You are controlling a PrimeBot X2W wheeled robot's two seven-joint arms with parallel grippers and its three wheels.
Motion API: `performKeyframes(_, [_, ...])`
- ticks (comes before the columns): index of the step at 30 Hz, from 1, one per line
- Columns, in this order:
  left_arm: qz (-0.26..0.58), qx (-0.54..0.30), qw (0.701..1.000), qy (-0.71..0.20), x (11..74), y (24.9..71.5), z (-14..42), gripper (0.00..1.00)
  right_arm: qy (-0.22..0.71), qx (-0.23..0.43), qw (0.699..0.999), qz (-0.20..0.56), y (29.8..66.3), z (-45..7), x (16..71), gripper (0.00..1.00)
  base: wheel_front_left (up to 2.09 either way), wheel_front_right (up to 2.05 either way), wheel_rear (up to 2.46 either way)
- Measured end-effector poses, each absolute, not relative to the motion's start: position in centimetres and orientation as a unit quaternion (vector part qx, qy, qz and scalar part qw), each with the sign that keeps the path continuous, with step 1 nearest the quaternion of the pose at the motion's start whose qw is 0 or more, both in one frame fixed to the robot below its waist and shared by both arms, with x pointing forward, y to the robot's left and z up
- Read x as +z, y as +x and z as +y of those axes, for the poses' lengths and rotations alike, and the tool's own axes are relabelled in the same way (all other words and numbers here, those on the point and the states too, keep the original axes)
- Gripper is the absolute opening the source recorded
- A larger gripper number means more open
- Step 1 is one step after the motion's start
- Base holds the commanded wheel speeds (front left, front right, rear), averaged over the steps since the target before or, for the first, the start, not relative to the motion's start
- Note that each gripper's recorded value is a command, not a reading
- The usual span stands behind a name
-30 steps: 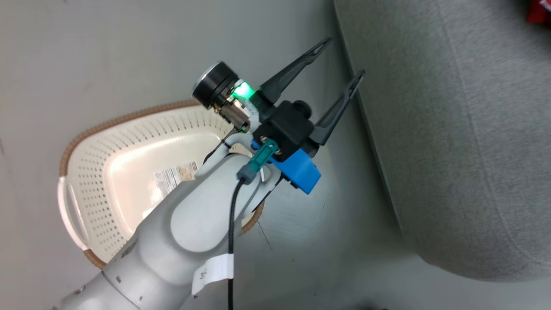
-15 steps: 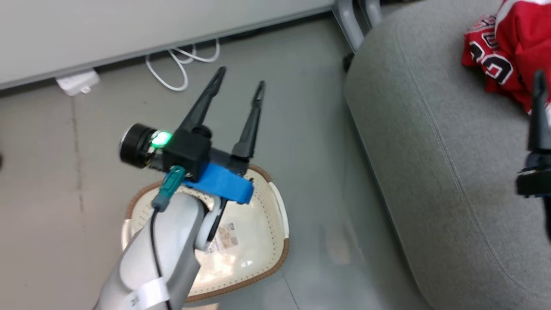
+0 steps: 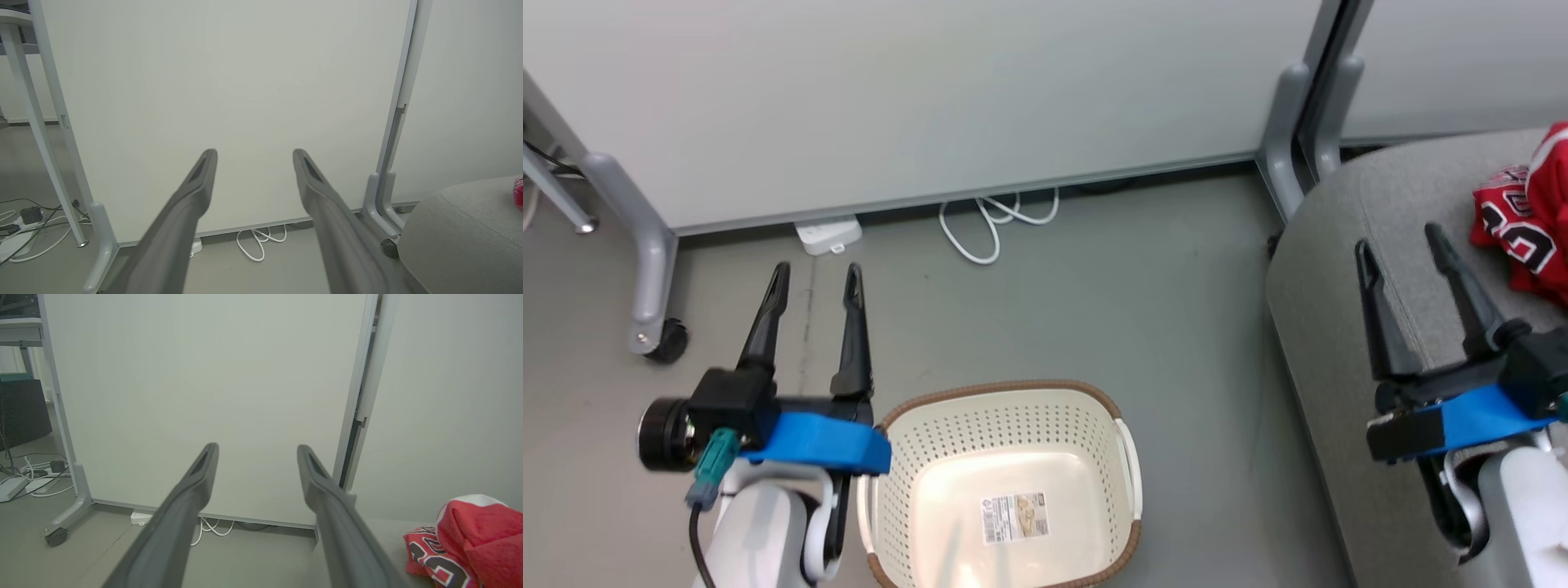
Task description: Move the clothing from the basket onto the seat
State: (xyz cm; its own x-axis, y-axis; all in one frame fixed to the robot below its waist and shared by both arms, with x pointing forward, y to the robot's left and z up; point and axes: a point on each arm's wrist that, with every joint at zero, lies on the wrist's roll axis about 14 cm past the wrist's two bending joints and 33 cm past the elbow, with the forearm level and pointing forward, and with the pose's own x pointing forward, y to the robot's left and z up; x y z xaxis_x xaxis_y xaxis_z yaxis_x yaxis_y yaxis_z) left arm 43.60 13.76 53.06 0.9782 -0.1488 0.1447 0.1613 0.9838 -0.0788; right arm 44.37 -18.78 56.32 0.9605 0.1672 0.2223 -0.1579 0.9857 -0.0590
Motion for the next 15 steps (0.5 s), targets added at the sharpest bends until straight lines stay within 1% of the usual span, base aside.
performKeyframes(7, [-0.056,-0.039,0.996,-0.049,52.0,39.8,16.8,1.0,0.006,0.09,0.992,-0.09,42.0,-17.1,54.6,1.0,0.0,0.0,0.0])
performKeyframes(15, [-0.051,-0.037,0.997,-0.055,51.5,37.7,16.9,1.0,0.024,0.071,0.996,-0.054,39.5,-17.6,51.9,1.0,0.0,0.0,0.0])
